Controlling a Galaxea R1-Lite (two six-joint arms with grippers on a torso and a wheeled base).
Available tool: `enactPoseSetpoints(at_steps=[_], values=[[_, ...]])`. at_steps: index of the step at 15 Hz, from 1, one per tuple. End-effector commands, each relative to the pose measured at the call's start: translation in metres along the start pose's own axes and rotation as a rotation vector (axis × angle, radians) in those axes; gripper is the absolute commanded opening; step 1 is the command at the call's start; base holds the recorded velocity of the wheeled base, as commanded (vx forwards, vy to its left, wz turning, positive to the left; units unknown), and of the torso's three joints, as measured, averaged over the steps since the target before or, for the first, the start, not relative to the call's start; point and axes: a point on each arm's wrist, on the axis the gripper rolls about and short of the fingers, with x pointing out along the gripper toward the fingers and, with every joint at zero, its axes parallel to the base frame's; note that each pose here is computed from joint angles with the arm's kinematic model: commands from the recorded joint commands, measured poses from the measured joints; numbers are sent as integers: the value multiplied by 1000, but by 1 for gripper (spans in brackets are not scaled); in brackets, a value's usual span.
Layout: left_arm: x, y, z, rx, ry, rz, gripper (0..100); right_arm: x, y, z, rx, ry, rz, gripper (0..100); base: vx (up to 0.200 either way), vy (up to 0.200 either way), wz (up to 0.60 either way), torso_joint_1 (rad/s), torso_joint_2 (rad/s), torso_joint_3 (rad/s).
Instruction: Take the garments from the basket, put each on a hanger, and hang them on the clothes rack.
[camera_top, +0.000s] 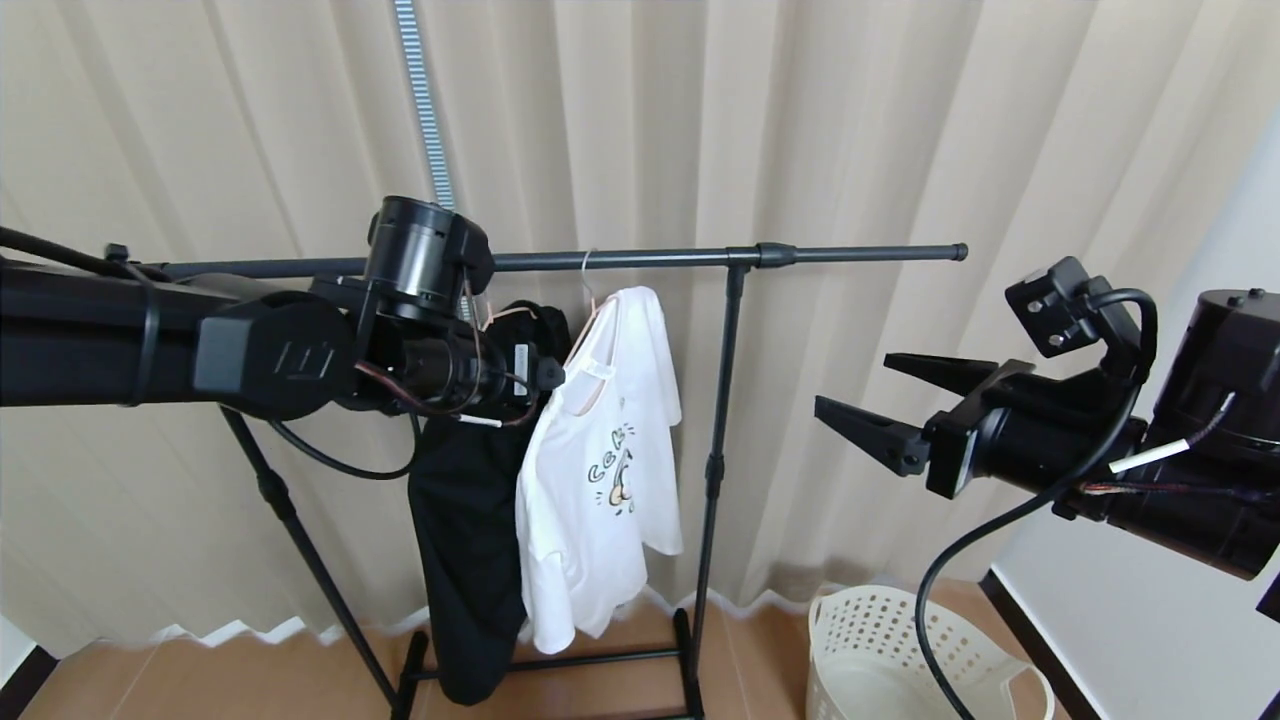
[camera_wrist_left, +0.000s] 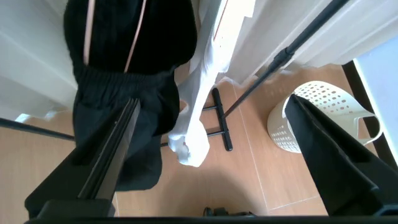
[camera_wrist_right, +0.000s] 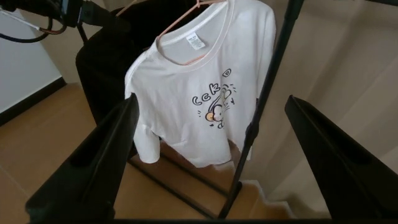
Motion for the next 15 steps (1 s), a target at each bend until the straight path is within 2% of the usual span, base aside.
enactPoseSetpoints(at_steps=[1, 2, 3, 6, 7, 9, 10, 11, 12, 13, 14, 15], values=[[-43, 9, -2, -4, -39, -11, 100, -9, 3, 6, -7, -29, 4, 100, 0, 0, 0, 0, 0, 0], [-43, 9, -2, -4, -39, -11, 100, -9, 3, 6, -7, -29, 4, 100, 0, 0, 0, 0, 0, 0], [-76, 18, -17, 27, -42, -36, 100, -13, 4, 6, -4, -12, 5, 100, 0, 0, 0, 0, 0, 0], [-113, 30, -49, 117, -54, -168, 100, -33, 17, 17, -9, -20, 8, 100, 0, 0, 0, 0, 0, 0], [-140, 39, -64, 181, -90, -193, 100, -53, 23, 25, -7, -2, -25, 100, 0, 0, 0, 0, 0, 0], [-169, 50, -87, 236, -127, -204, 100, -77, 30, 24, -5, 31, -82, 100, 0, 0, 0, 0, 0, 0], [-185, 58, -113, 263, -127, -229, 100, -97, 39, 14, -13, 57, -138, 100, 0, 0, 0, 0, 0, 0], [-190, 61, -125, 278, -123, -240, 100, -104, 42, 9, -18, 62, -157, 100, 0, 0, 0, 0, 0, 0], [-201, 71, -166, 320, -108, -252, 100, -129, 49, -15, -31, 80, -172, 100, 0, 0, 0, 0, 0, 0], [-208, 78, -189, 328, -112, -250, 100, -143, 50, -28, -35, 81, -171, 100, 0, 0, 0, 0, 0, 0], [-211, 81, -201, 327, -115, -251, 100, -153, 50, -37, -35, 79, -174, 100, 0, 0, 0, 0, 0, 0], [-216, 88, -231, 322, -124, -244, 100, -170, 50, -61, -35, 104, -175, 100, 0, 0, 0, 0, 0, 0]])
